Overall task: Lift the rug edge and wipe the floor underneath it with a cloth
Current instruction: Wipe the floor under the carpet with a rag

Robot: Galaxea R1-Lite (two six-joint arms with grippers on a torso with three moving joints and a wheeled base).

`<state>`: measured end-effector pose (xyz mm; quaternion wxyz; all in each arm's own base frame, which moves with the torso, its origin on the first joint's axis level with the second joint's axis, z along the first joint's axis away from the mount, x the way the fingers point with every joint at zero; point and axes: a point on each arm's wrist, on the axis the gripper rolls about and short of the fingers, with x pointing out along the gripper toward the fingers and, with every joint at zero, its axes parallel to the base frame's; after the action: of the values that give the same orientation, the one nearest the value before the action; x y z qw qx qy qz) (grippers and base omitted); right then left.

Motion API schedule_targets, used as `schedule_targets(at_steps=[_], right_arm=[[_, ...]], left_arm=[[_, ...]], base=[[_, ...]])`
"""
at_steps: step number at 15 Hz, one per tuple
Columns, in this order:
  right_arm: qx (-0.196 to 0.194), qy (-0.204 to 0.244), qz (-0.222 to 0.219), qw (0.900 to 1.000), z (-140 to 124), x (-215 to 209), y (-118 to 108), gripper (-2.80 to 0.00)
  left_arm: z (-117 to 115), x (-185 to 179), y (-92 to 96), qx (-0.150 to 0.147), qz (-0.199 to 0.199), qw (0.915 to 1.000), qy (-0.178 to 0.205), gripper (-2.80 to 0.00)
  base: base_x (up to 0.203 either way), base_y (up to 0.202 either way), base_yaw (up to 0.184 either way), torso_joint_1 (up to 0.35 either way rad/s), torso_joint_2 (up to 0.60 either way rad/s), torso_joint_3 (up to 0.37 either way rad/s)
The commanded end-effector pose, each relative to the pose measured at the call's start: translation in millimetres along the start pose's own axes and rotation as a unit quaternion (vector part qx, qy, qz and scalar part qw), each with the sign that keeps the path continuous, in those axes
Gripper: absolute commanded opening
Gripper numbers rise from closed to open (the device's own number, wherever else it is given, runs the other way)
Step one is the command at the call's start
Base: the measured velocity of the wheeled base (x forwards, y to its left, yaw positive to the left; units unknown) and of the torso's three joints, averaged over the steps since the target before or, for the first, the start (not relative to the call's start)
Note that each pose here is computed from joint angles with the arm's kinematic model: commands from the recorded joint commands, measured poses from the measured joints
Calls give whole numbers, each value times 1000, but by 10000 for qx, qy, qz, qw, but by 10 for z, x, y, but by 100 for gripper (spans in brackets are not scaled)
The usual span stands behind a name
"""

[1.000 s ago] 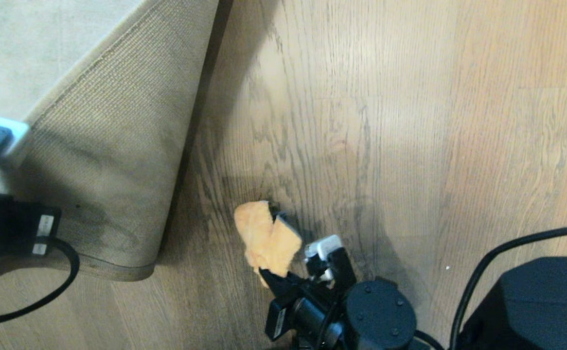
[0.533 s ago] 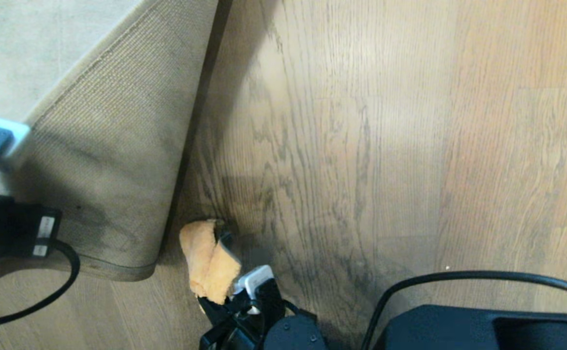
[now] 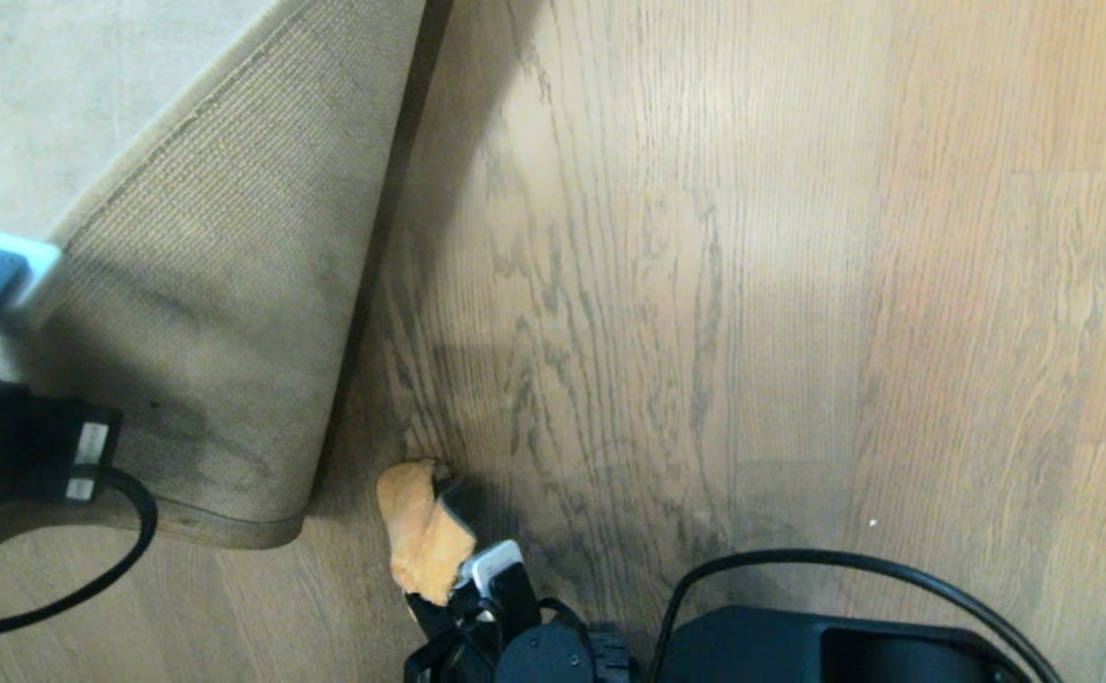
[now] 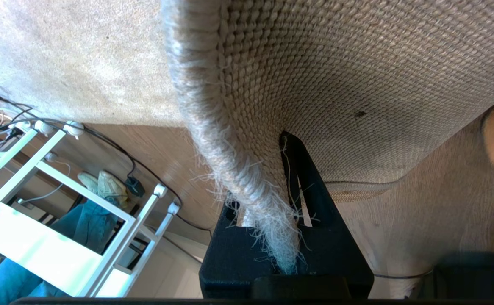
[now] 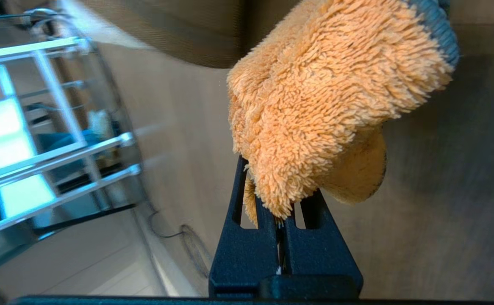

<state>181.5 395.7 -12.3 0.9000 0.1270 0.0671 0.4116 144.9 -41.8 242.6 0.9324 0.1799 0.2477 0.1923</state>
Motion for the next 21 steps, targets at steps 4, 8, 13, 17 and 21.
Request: schedule_targets(at_steps=[4,8,13,17,21], right_arm=[[66,-457,-664,9967,414,7,-515,-280],[88,-702,-1062,9918,940,-270,-785,-280],[110,-838,-1177,9894,1468,-926,-792,-280],[75,-808,-1185,9896,1583,-1240,-768,-280],[16,-758,-864,9934,1553,-1246,-573,-280]], left_arm=[[0,12,-11,27,26,10000,27,-280],[1,12,-18,39,6,10000,25,-280],[2,30,-37,79,-3,10000,57,-280],[6,25,-32,68,5,10000,46,-280],[9,24,-30,63,21,10000,41,-280]], base=[[0,0,0,0,0,0],[0,0,0,0,0,0],[0,0,0,0,0,0],[0,0,0,0,0,0],[0,0,0,0,0,0]])
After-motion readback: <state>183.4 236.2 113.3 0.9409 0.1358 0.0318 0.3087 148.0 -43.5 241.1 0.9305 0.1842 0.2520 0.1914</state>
